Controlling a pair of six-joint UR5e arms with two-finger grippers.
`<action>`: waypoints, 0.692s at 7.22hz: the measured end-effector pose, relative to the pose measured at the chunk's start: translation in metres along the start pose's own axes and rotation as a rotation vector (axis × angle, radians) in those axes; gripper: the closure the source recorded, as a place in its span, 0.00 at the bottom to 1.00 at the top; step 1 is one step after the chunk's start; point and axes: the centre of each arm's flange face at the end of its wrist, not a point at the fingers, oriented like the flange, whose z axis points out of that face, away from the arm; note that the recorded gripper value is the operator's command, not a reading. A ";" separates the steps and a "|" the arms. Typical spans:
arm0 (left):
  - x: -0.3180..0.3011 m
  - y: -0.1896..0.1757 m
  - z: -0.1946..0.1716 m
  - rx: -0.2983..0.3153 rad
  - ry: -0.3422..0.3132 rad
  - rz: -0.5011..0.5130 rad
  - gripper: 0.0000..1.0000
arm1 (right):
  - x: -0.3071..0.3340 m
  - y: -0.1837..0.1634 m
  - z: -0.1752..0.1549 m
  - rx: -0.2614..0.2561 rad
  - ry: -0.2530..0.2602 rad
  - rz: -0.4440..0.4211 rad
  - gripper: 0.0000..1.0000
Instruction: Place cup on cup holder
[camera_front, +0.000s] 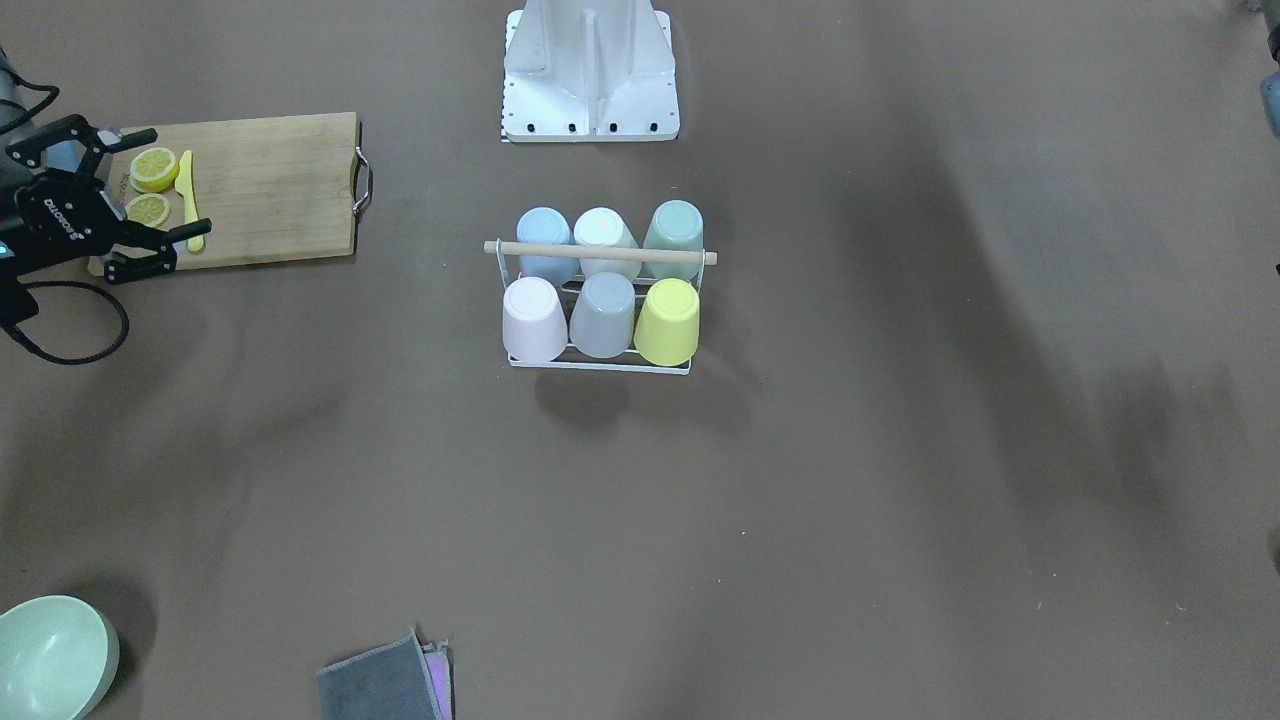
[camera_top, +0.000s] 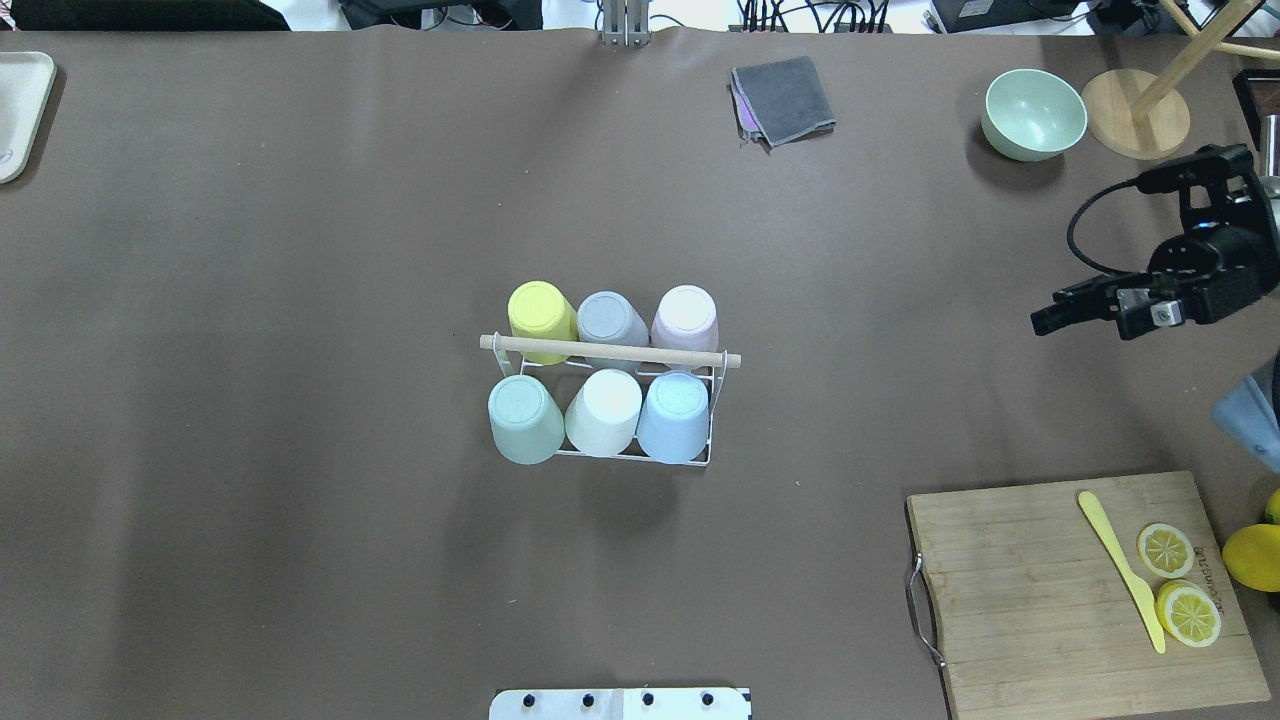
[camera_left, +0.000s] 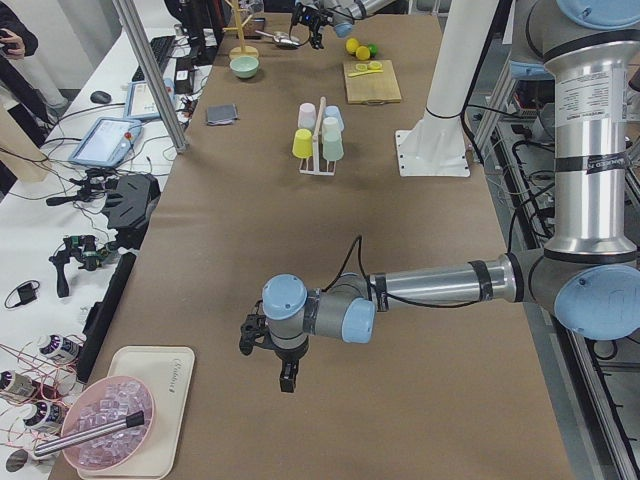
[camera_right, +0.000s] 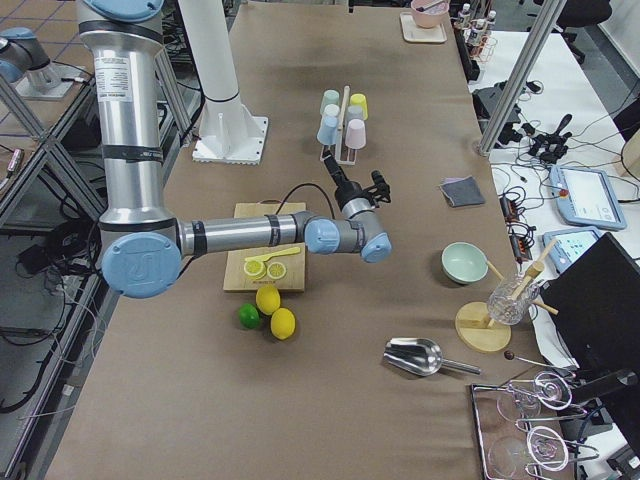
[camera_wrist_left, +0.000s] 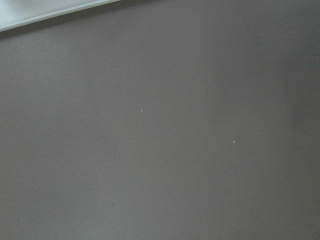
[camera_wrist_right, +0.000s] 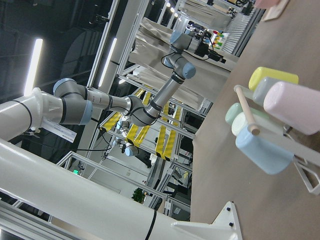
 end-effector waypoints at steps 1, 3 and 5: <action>-0.004 0.007 0.004 -0.010 0.000 -0.003 0.02 | -0.024 0.016 -0.003 -0.015 0.061 0.074 0.01; -0.013 0.014 0.005 -0.026 -0.007 -0.027 0.02 | -0.057 0.018 -0.020 -0.048 0.233 0.179 0.00; -0.016 0.019 -0.007 -0.012 -0.011 -0.039 0.02 | -0.066 0.024 -0.042 -0.068 0.358 0.234 0.01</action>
